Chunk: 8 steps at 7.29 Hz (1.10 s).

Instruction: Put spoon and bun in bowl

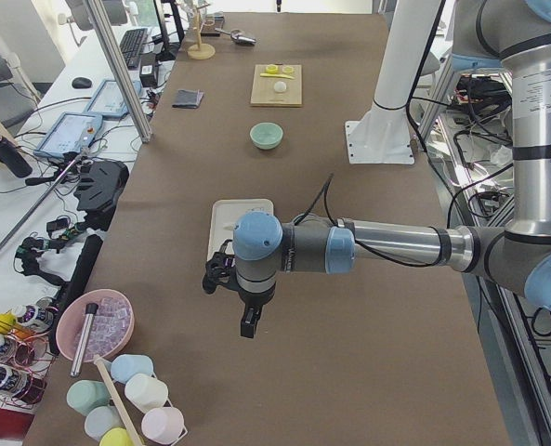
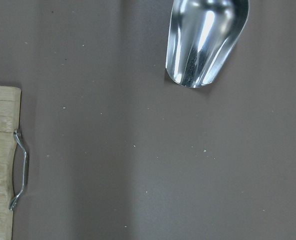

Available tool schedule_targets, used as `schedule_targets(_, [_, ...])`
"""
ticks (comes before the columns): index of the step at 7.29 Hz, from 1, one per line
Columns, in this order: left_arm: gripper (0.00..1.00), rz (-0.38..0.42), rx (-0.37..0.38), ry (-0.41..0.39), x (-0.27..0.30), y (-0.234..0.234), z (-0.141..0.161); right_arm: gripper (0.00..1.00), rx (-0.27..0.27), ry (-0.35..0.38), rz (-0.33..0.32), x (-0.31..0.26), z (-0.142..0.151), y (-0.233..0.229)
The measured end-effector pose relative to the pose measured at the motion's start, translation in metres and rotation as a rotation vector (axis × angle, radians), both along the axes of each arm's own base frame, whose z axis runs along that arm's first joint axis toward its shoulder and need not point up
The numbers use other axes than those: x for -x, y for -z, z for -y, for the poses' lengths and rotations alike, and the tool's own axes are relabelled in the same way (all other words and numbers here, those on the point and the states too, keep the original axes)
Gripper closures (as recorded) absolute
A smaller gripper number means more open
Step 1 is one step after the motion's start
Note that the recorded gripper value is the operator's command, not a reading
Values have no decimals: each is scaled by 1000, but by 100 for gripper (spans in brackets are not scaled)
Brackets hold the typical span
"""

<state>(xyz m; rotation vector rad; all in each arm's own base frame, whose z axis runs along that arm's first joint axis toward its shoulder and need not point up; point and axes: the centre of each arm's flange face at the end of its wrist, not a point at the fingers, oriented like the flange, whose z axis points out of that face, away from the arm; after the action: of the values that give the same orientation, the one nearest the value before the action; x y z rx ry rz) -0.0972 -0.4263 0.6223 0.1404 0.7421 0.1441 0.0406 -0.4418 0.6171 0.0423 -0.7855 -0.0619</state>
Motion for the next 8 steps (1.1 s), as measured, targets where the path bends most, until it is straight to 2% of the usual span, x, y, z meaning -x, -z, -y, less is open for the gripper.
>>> schedule_targets(2, [2,-12,-12,18,-2,5,1,0,-6,-6,8,1,6,7])
schedule_targets(4, [2,-72,-15,33,-14,24,6,0,-6,-13,19,26,23,35])
schedule_targets(6, [5,-107,-5,48,-55,58,23,0,-2,4,45,93,32,96])
schedule_targets(8, [3,-131,34,43,-128,100,54,1,6,47,82,174,26,162])
